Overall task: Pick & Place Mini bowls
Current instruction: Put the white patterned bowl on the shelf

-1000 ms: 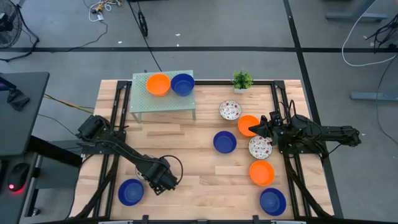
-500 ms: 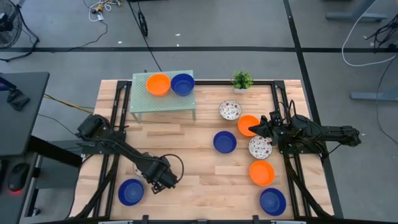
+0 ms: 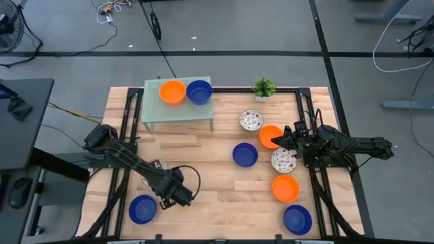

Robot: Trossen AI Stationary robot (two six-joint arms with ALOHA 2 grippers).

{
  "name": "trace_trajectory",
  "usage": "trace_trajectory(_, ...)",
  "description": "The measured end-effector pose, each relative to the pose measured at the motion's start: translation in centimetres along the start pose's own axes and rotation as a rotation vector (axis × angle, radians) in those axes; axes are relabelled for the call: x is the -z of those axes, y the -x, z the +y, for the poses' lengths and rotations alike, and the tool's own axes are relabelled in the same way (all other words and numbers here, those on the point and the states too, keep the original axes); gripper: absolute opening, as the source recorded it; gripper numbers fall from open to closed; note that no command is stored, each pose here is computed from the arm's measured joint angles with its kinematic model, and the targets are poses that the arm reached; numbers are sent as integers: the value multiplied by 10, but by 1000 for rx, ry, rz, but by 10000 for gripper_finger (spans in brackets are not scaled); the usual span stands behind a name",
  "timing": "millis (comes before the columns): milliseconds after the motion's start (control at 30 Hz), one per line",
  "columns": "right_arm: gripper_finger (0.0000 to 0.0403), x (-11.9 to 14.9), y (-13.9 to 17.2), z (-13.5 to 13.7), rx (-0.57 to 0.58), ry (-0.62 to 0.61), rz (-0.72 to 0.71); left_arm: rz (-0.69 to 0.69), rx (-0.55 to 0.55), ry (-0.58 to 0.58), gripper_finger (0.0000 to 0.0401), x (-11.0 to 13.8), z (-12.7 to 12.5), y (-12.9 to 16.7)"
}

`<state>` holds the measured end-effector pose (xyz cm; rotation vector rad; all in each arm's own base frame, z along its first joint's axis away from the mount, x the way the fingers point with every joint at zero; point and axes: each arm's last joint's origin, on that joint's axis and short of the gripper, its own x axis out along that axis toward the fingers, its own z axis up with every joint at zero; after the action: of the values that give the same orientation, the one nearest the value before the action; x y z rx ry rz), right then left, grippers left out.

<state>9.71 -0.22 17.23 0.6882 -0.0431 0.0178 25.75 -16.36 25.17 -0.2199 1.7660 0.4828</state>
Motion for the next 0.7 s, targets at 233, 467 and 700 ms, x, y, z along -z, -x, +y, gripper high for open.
trace_trajectory(233, 7, 0, 0, 0, 0, 0, 0, -173, 16, -90, 10, -20, 26, 38)
trace_trajectory(467, 7, 0, 0, 0, 0, 0, 1, -244, 20, -140, 10, -49, 81, 57)
trace_trajectory(700, 7, 0, 0, 0, 1, 0, 0, -302, 71, -90, 10, -53, 135, 73)
